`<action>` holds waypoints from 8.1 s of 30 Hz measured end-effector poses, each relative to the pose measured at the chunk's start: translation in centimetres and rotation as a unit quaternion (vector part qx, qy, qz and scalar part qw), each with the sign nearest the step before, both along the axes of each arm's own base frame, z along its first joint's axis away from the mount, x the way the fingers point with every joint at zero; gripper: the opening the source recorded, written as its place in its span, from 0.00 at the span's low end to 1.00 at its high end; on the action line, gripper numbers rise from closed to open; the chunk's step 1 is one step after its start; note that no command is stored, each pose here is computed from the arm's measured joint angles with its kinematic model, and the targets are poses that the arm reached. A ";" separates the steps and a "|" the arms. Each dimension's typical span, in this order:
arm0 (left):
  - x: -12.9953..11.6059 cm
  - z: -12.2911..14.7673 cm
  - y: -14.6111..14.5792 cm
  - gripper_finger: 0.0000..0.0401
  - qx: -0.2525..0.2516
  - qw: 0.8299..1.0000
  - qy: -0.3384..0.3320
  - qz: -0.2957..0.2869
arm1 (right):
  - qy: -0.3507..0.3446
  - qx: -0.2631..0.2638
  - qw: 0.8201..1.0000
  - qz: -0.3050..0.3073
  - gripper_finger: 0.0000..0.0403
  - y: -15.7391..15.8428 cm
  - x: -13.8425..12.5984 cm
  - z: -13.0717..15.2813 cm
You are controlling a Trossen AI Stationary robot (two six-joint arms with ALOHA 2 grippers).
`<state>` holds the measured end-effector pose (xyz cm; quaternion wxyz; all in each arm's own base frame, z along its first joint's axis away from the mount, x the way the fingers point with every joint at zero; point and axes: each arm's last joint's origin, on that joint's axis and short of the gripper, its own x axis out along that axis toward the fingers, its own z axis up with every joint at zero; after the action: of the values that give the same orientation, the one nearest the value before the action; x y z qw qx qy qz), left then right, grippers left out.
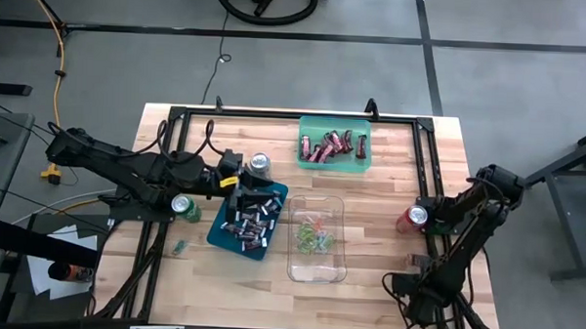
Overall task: Sort candy
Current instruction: Put the orange candy into the transparent bin, then put the blue candy into the transparent bin, then put the green candy into the transparent bin
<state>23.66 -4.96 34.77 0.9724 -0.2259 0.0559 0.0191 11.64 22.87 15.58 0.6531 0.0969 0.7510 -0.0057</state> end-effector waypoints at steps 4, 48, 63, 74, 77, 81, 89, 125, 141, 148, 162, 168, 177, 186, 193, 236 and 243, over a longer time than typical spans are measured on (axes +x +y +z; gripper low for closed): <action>0.0 -0.1 0.0 0.48 0.001 1.000 0.006 0.000 | -0.051 0.011 0.999 -0.016 0.01 0.0 1.6 3.5; 0.0 0.5 -0.4 0.48 0.010 0.998 -0.026 -0.056 | -0.526 -0.092 0.839 0.100 0.00 -12.4 20.5 22.7; 0.0 0.5 -0.4 0.48 0.011 0.998 -0.025 -0.055 | -0.270 -0.053 0.958 0.086 0.00 -14.5 23.8 7.3; 0.0 0.4 -0.3 0.48 0.013 0.998 -0.022 -0.054 | -0.282 -0.035 0.958 -0.028 0.11 -16.1 24.0 5.3; 0.0 0.4 -0.3 0.48 0.018 0.998 -0.022 -0.055 | -0.296 -0.048 0.954 -0.006 0.24 -15.8 24.2 5.8; 0.0 0.4 -0.3 0.48 0.020 0.998 -0.022 -0.055 | -0.309 -0.074 0.948 0.024 0.42 -15.4 24.4 6.5; 0.0 0.4 -0.3 0.48 0.029 0.998 -0.022 -0.056 | -0.268 -0.081 0.958 0.064 0.60 -15.7 23.5 11.9; -12.3 -15.7 -5.6 0.45 -0.097 0.725 0.676 0.089 | -0.424 -0.138 0.866 -0.227 0.60 -16.7 10.4 15.2; -11.2 -19.4 -8.3 0.45 -0.048 0.702 0.707 0.076 | -0.424 -0.139 0.867 -0.222 0.60 -16.6 10.4 15.2; -11.0 -21.1 -8.9 0.45 -0.019 0.680 0.727 0.092 | -0.427 -0.137 0.865 -0.224 0.60 -16.6 10.4 15.3; -9.0 -14.3 -11.3 0.03 -0.022 0.763 0.642 -0.071 | -0.430 -0.128 0.865 -0.224 0.60 -16.6 10.5 15.3; -7.8 -5.1 -10.4 0.01 0.049 0.910 0.400 -0.096 | -0.452 -0.117 0.858 -0.214 0.60 -16.4 10.9 15.7; 0.8 -2.6 -6.5 0.00 0.181 0.962 0.204 0.029 | -0.503 -0.104 0.837 -0.187 0.60 -16.1 11.8 16.6; 11.6 -7.2 -4.8 0.00 0.215 0.969 0.119 -0.002 | -0.567 -0.085 0.803 -0.165 0.60 -16.4 10.8 18.9; 16.1 -9.6 -4.6 0.00 0.184 0.971 0.145 -0.037 | -0.595 -0.069 0.780 -0.179 0.60 -17.1 8.9 20.6; -2.5 3.2 -2.0 0.44 0.093 0.995 -0.027 0.022 | 0.028 0.038 0.984 -0.171 0.60 -9.7 2.1 4.2; -2.7 2.9 -2.3 0.44 0.081 0.996 -0.030 0.027 | 0.066 0.010 0.988 -0.138 0.60 -8.6 2.4 1.2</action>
<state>20.96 -7.28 37.69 0.9879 -0.1479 0.0185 0.0433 14.07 14.24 16.78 0.5937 0.2056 0.7722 -0.0944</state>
